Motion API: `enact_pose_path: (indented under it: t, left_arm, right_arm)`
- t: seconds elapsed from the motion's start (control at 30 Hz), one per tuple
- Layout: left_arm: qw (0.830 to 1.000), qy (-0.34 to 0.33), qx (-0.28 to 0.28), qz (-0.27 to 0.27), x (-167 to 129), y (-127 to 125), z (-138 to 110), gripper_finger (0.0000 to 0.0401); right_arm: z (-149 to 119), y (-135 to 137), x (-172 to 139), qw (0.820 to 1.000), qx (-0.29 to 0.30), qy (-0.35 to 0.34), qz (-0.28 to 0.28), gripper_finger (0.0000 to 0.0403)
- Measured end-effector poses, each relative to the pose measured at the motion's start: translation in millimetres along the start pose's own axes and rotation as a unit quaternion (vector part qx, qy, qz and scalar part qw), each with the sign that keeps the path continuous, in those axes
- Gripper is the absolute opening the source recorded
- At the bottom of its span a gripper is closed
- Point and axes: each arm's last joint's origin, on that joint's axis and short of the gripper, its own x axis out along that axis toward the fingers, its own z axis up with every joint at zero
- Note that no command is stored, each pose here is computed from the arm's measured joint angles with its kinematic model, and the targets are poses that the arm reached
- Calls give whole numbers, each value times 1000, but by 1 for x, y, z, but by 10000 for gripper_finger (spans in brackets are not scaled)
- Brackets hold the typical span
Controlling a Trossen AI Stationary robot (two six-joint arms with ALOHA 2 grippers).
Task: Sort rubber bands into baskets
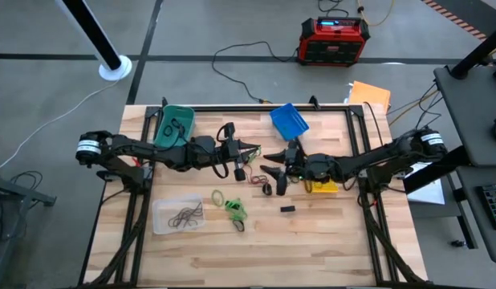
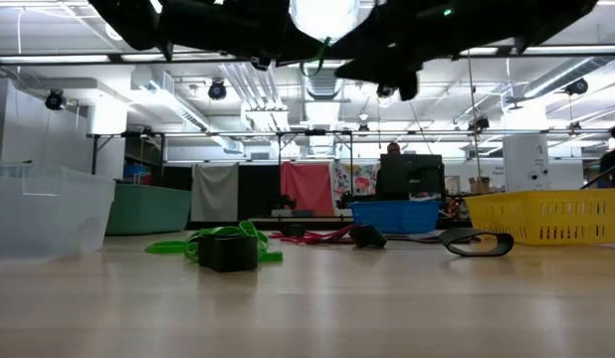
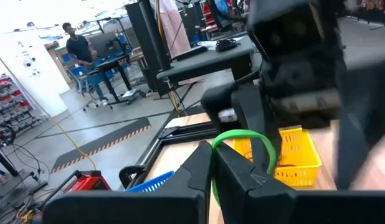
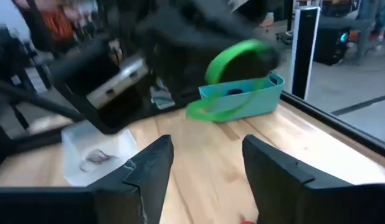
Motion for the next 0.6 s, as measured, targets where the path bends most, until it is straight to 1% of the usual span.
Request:
enact_pose_path:
  t: [0.13, 0.3, 0.6]
  left_arm:
    - [1000, 6, 1, -2, 0, 0, -1, 0]
    - [1000, 25, 6, -7, 0, -1, -5, 0]
    - [999, 36, 13, -10, 0, -2, -7, 0]
  right_arm:
    - [-6, 6, 19, 999, -48, 16, -3, 201]
    - [-3, 9, 31, 998, -60, 10, -5, 208]
    - [3, 7, 35, 998, -66, 2, -15, 205]
